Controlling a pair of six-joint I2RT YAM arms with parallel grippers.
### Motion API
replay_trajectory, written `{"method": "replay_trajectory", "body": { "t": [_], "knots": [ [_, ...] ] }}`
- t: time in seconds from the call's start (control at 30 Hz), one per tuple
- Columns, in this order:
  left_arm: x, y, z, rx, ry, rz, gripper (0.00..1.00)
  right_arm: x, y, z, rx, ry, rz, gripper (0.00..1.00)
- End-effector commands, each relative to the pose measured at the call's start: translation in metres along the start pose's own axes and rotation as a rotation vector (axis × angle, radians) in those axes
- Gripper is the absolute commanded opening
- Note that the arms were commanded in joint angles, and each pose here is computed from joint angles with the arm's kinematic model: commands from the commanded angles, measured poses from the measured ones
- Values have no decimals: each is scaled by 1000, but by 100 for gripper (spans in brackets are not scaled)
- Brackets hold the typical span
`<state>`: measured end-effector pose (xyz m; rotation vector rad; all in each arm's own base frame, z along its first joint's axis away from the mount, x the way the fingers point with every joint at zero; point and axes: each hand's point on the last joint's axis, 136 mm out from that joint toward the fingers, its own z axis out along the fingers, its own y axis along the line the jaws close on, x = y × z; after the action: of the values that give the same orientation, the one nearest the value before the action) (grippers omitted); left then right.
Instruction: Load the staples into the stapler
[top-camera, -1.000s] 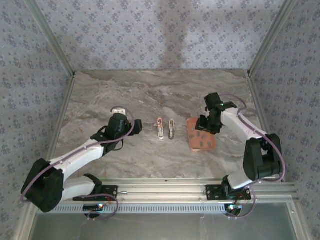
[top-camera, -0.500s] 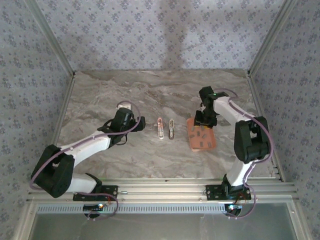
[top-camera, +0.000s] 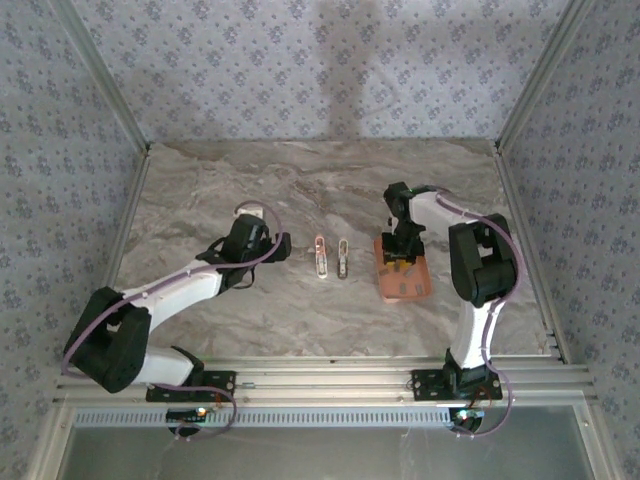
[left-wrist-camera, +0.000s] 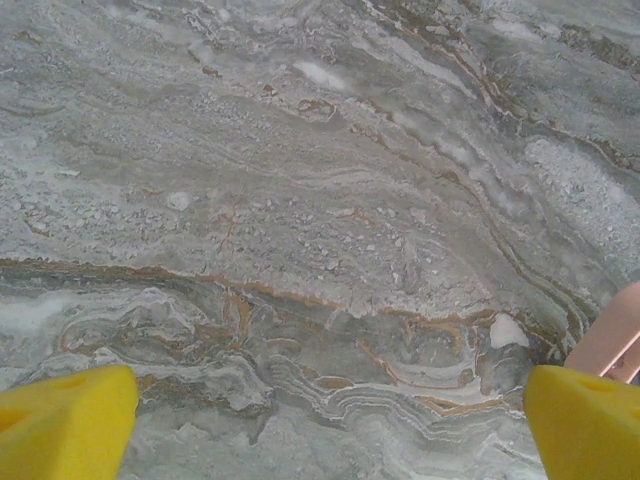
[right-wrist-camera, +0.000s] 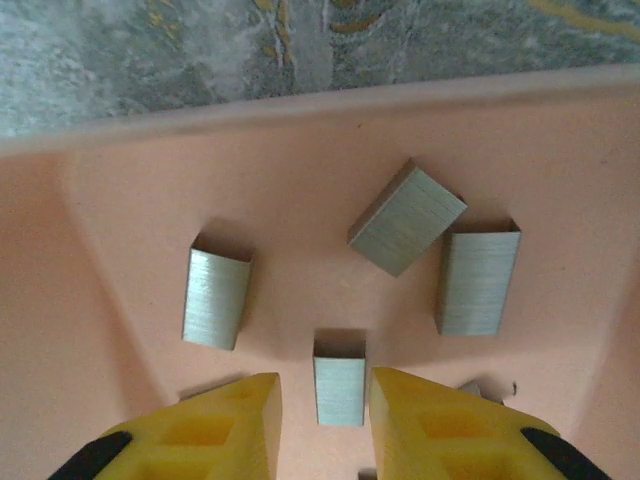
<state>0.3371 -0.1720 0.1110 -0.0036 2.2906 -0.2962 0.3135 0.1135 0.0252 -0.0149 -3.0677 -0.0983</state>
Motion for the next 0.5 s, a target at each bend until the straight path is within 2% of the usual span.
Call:
{"method": "replay_trajectory", "body": {
  "t": [0.0, 0.23, 0.47],
  "knots": [
    [-14, -6, 0, 12, -22, -7, 98, -1, 0, 3, 9, 18, -17, 27],
    [-17, -9, 1, 16, -16, -7, 99, -7, -3, 10, 13, 27, -11, 21],
    [-22, -15, 0, 38, -18, -15, 99, -10, -7, 14, 37, 29, -13, 27]
  ]
}}
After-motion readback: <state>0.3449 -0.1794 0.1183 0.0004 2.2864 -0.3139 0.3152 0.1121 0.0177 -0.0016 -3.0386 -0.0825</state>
